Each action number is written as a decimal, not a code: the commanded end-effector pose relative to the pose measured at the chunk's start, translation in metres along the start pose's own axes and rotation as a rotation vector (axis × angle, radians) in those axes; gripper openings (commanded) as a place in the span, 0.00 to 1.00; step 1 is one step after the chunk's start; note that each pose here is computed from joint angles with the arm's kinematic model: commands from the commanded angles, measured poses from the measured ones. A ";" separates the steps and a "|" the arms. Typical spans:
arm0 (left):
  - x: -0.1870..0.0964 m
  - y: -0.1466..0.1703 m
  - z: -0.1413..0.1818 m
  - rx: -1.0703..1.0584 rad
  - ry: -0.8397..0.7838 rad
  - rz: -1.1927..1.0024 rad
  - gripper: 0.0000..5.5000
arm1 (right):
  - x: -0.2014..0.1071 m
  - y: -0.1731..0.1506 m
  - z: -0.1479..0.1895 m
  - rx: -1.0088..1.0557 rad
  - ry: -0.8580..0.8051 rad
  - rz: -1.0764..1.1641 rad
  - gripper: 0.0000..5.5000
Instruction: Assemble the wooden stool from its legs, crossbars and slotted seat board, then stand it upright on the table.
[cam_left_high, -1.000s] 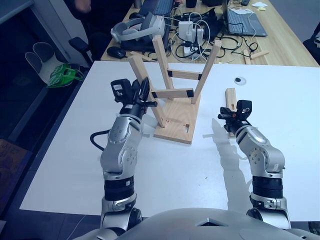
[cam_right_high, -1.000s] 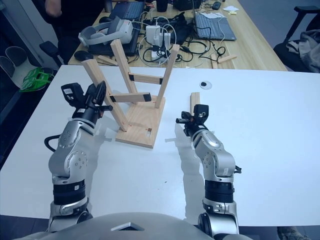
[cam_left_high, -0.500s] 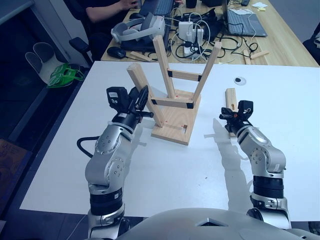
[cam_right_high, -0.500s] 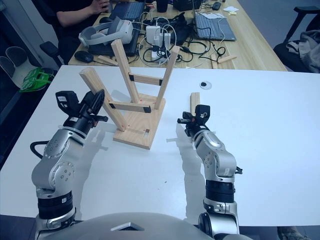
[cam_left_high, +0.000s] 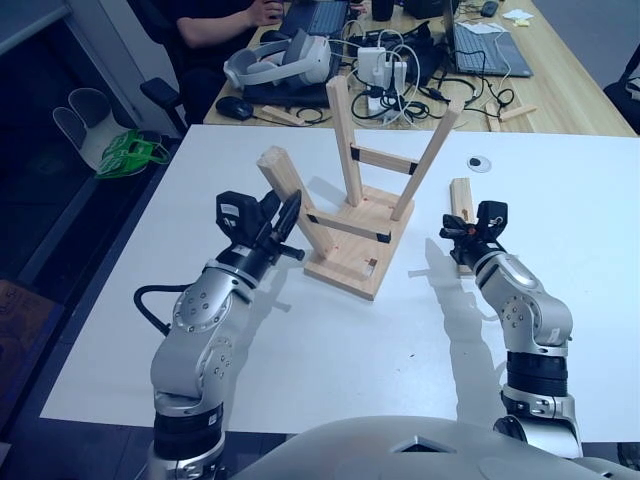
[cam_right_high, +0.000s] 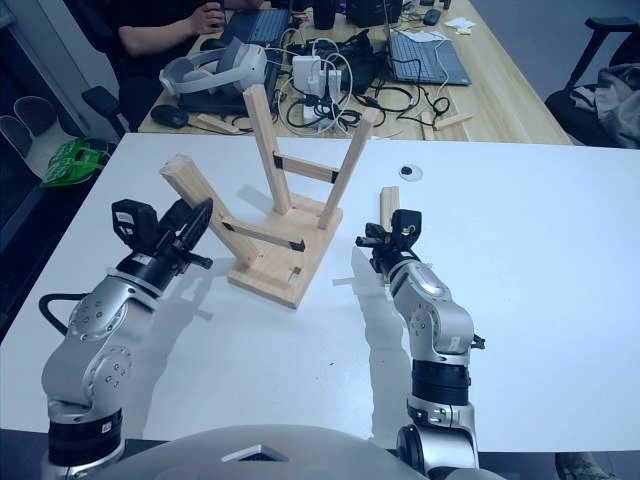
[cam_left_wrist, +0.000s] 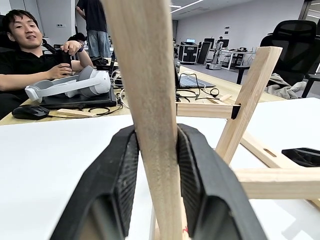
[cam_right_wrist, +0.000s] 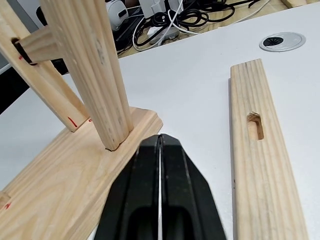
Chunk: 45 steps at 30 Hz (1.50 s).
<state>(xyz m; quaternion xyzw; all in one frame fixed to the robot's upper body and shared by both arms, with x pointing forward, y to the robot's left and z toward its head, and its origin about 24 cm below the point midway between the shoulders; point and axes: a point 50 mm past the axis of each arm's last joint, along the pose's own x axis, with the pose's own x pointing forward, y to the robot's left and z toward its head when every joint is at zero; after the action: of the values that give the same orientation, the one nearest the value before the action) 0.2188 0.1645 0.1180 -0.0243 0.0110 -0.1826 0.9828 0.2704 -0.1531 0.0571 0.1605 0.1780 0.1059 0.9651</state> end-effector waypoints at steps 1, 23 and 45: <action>-0.008 -0.004 -0.029 -0.007 0.231 -0.061 0.19 | -0.001 0.000 0.003 0.010 -0.015 0.005 0.00; 0.018 0.001 -0.051 -0.087 0.324 0.121 0.19 | 0.001 0.003 0.006 0.018 -0.026 0.022 0.00; 0.097 -0.006 -0.048 0.044 0.134 0.245 0.19 | 0.008 0.007 0.010 0.034 -0.040 0.056 0.00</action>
<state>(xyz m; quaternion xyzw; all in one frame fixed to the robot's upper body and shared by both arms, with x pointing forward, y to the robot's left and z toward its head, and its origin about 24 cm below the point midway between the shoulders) 0.3090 0.1125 0.1045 -0.0179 -0.0063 -0.0891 0.9958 0.2766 -0.1485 0.0617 0.1772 0.1645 0.1222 0.9626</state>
